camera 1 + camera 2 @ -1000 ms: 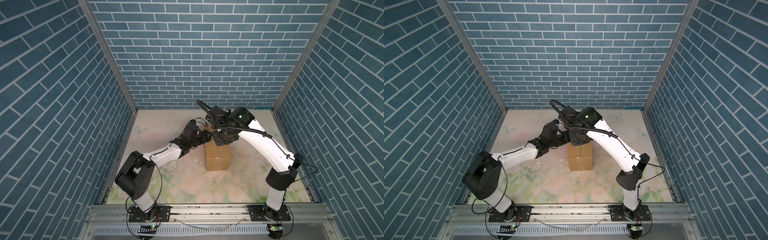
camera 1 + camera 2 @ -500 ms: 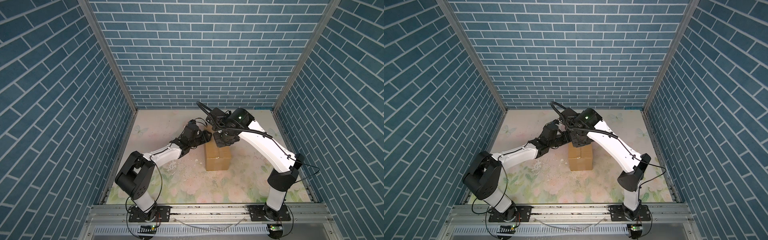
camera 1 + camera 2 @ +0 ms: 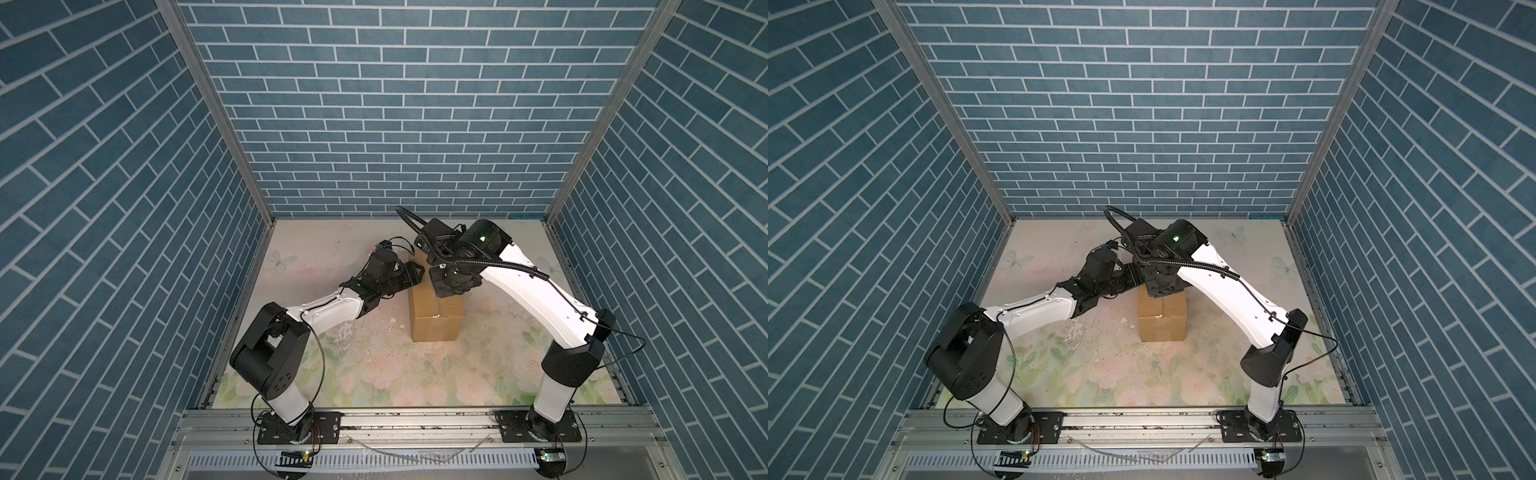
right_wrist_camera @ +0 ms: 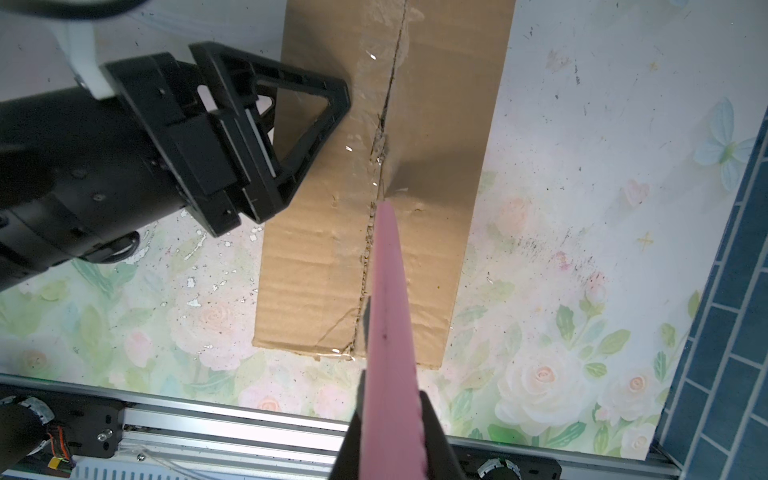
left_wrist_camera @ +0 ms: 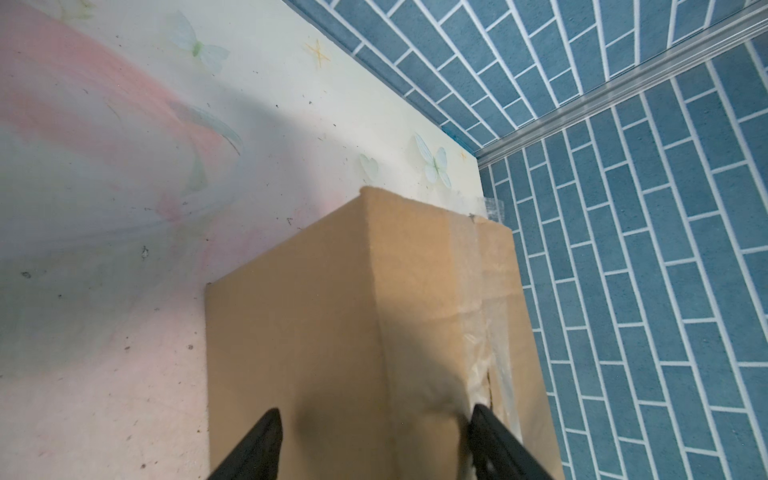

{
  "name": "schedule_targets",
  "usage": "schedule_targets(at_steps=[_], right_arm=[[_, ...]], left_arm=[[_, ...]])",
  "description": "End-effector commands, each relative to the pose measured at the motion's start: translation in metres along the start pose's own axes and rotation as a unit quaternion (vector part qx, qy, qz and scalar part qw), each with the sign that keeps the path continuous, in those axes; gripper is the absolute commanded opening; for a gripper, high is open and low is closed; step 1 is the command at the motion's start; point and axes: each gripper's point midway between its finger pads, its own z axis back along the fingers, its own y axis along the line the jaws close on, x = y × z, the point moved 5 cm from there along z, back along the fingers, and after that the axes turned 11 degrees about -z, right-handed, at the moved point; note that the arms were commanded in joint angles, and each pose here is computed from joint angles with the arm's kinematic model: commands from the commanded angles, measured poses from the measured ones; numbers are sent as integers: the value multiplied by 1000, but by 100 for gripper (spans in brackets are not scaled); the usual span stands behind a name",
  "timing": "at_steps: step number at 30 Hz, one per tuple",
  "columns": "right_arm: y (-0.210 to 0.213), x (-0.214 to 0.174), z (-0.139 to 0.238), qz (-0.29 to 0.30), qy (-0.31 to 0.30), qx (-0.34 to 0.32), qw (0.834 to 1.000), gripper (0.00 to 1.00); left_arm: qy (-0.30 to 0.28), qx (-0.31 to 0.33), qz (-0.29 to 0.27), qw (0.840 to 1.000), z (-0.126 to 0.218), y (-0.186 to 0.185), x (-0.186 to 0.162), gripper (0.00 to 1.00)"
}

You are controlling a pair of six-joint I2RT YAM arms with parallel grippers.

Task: Unpack the express box

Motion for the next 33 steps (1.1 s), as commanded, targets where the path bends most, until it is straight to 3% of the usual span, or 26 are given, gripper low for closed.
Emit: schedule_targets(at_steps=[1,33], right_arm=[[-17,-22,6,-8,41,-26,999,0],[-19,-5,17,2,10,-35,999,0]], left_arm=[[26,31,4,999,-2,15,-18,71],[28,28,13,999,-6,17,-22,71]])
